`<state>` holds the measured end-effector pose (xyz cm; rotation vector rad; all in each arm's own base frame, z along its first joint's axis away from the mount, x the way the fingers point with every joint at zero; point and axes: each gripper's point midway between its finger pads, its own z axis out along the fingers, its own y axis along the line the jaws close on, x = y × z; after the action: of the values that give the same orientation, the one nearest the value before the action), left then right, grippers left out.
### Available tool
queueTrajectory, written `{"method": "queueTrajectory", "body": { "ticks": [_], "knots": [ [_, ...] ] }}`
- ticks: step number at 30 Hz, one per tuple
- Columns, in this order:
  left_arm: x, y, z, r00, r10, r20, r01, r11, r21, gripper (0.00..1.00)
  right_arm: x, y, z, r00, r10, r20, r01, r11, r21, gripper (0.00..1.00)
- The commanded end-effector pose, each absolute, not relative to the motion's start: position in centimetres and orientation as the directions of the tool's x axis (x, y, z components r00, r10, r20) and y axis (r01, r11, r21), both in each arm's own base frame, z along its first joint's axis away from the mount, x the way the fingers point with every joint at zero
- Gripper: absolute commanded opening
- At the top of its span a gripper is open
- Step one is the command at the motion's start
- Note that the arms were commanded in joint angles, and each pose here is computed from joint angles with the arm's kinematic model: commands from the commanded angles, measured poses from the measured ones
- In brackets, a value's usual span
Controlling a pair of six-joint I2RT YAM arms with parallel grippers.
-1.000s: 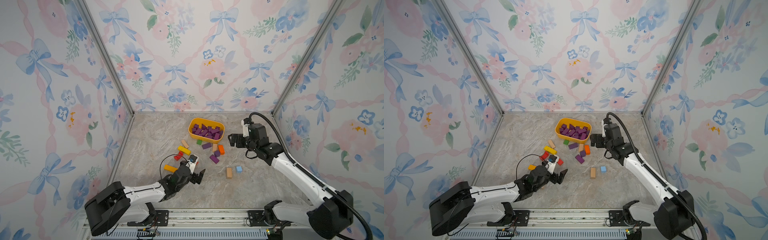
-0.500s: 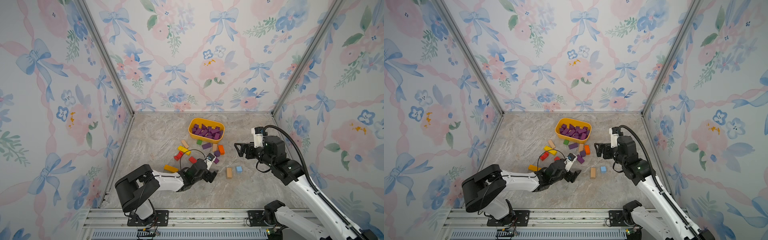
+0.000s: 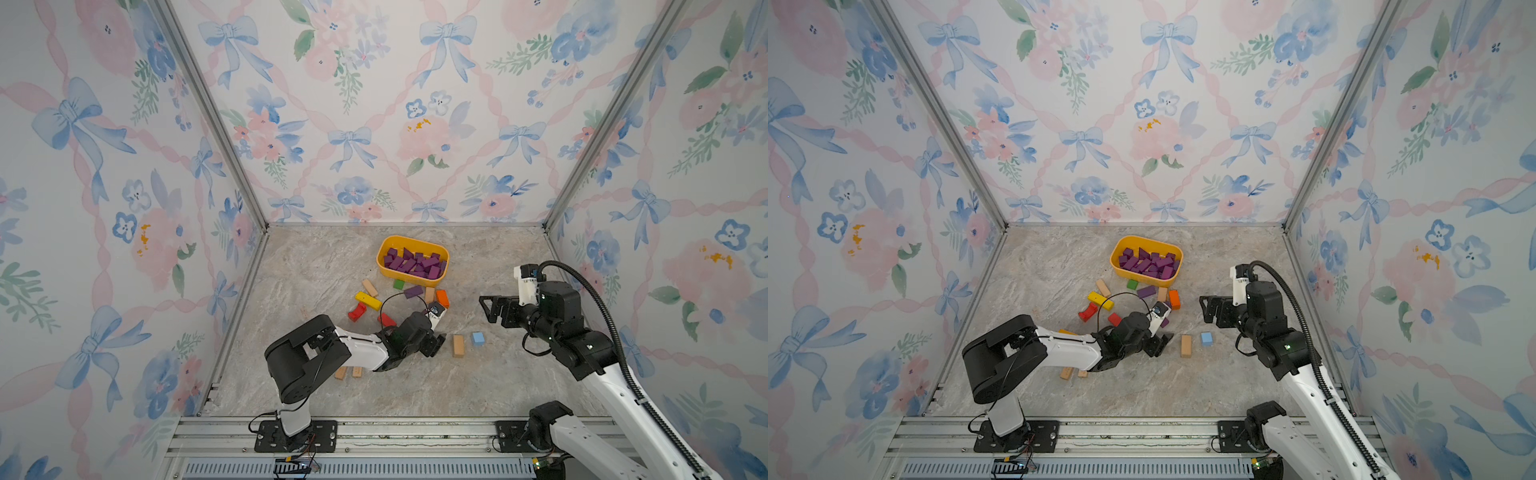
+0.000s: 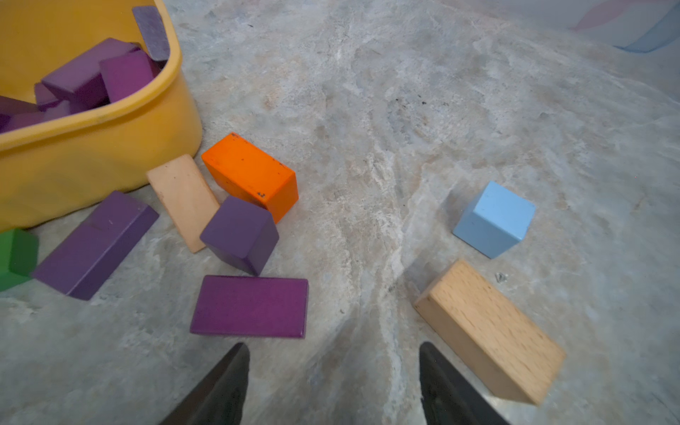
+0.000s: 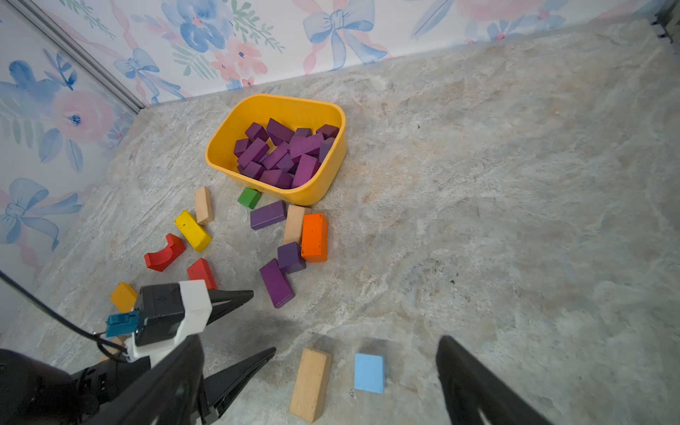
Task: Pick purple bricks into the storage bin
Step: Pick up the building block from the center of the board.
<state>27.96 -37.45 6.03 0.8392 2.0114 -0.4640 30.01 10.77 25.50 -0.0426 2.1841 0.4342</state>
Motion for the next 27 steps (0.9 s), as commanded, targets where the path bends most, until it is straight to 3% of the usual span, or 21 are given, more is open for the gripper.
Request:
{"method": "queueTrajectory", "body": {
  "ticks": [1, 13, 27],
  "knots": [
    [28.9, -37.2, 4.9, -0.382, 0.439, -0.814, 0.692, 0.719, 0.063, 0.72, 29.6, 10.1, 23.8, -0.653, 0.113, -0.749, -0.166, 0.943, 0.288, 0.97],
    [31.0, -36.3, 2.8, -0.446, 0.482, -0.754, 0.631, 0.767, 0.117, 0.73, 29.6, 9.2, 23.0, -0.668, 0.135, -0.732, -0.142, 0.942, 0.304, 0.97],
    [32.4, -36.3, 0.8, -0.504, 0.509, -0.698, 0.672, 0.739, 0.054, 0.71, 29.5, 8.8, 23.0, -0.672, 0.142, -0.727, -0.13, 0.944, 0.304, 0.97]
  ]
}}
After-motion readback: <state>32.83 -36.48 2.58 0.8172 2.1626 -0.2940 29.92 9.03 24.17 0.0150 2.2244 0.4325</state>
